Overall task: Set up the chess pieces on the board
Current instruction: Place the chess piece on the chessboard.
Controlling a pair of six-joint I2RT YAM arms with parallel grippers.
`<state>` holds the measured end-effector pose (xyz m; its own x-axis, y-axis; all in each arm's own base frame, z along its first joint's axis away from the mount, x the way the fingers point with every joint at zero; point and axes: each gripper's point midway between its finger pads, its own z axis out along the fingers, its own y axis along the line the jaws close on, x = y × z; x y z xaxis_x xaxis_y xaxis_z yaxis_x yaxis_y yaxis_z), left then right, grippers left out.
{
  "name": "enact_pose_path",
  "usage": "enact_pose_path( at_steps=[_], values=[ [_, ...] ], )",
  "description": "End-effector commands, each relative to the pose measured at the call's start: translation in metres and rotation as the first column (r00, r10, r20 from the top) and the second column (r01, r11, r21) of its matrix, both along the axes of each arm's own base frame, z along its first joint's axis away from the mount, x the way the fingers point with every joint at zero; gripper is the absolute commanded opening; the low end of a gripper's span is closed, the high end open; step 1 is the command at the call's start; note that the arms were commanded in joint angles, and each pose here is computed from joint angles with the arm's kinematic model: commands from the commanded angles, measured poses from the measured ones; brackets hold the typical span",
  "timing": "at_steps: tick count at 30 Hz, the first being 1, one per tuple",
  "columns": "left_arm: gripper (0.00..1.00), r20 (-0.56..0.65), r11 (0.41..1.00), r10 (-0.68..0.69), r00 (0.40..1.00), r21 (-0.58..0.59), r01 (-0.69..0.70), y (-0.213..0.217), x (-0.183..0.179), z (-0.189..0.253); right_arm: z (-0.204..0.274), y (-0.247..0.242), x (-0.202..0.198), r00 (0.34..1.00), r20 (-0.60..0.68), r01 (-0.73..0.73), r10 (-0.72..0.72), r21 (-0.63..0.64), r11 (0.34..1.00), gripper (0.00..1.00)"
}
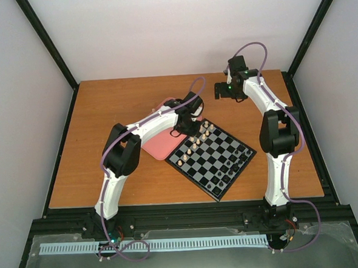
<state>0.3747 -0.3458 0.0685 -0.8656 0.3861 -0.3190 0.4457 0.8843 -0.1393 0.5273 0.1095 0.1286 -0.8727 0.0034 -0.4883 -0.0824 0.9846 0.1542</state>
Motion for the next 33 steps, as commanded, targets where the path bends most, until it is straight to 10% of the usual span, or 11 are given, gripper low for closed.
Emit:
enact_pose_path(
  at_steps=[1,25,33],
  values=[
    [0.2,0.001,1.0,0.001,1.0,0.011,-0.001,-0.005,0.0,-0.01,0.014,-0.003,0.001,0.999,0.033,0.004,-0.004,0.008,1.0,1.0],
    [0.56,0.124,1.0,0.0,0.992,0.007,-0.001,0.011,0.001,0.059,0.017,-0.003,0.003,0.999,0.04,0.002,-0.002,0.012,1.0,1.0],
    [0.7,0.233,0.988,0.122,0.965,0.067,-0.141,0.07,0.05,0.082,0.016,-0.001,0.003,0.999,0.036,0.003,-0.003,0.024,1.0,1.0]
  ],
)
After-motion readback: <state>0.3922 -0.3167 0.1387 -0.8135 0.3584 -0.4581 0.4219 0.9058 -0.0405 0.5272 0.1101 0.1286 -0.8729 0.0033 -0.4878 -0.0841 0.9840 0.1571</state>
